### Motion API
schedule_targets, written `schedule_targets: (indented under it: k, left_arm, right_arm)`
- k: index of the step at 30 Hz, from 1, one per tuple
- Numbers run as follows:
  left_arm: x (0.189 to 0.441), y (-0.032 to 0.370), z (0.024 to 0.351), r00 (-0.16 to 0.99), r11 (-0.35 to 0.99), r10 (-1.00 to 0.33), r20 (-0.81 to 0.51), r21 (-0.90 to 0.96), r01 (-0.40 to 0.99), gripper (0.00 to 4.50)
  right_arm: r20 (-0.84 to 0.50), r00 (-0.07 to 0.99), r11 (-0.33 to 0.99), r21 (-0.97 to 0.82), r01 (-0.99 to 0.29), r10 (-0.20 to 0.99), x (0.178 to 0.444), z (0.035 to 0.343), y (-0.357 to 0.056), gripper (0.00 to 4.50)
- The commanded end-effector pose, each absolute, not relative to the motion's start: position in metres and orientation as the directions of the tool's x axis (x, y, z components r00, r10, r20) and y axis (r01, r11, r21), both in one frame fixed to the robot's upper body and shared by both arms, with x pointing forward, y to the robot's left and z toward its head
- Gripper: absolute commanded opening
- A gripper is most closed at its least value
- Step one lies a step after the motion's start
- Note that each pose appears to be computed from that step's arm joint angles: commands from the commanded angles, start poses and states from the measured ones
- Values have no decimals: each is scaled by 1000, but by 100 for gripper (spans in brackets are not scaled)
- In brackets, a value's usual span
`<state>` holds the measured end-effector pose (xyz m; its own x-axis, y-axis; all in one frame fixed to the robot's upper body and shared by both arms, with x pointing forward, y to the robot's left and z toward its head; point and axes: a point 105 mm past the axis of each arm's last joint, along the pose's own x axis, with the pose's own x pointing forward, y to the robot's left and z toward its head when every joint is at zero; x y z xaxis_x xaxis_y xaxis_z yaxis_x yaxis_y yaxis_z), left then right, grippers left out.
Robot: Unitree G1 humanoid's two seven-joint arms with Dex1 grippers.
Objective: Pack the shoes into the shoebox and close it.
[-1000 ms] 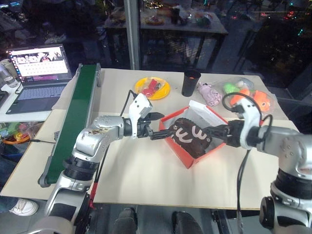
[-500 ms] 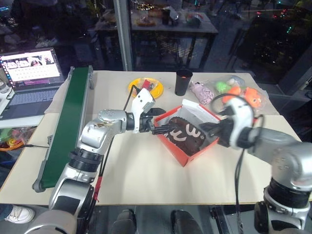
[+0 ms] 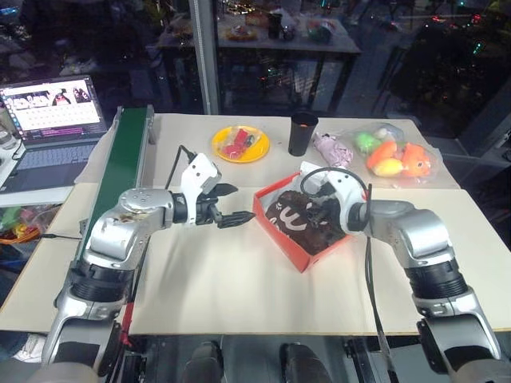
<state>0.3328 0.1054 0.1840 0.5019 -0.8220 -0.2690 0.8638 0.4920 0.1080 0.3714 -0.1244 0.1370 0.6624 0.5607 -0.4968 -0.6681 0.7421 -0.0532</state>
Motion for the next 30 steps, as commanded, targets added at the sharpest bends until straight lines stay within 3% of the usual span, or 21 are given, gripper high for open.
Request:
schedule_targets:
  k: [1,4,9,15,20,25,28,30]
  left_arm:
    - [327,110,198,537,517,-812,-229,145,844,450]
    - [324,113,198,553,536,-801,-229,140,833,450]
    - [321,119,196,576,560,-783,-234,136,817,450]
    - [318,115,194,571,557,-787,-235,129,820,450]
    - [316,111,192,533,519,-808,-250,123,846,450]
    - [320,107,191,476,462,-837,-270,119,879,450]
    - [326,99,190,442,423,-852,-281,127,897,450]
    - [329,95,190,425,404,-860,-282,130,905,450]
  right_arm:
    - [-494,641,703,-80,-706,587,380,134,-112,3]
    - [-499,640,689,-113,-716,584,385,133,-111,3]
    - [-445,682,688,-179,-703,581,395,170,-116,3]
    - [-408,684,665,-215,-715,605,386,204,-114,3]
    - [-366,704,724,-108,-682,608,362,224,-142,3]
    - [-451,751,814,-84,-574,483,321,209,-201,3]
    - [-482,819,888,-159,-431,311,300,182,-244,3]
    - [-480,835,892,-201,-404,269,292,165,-248,3]
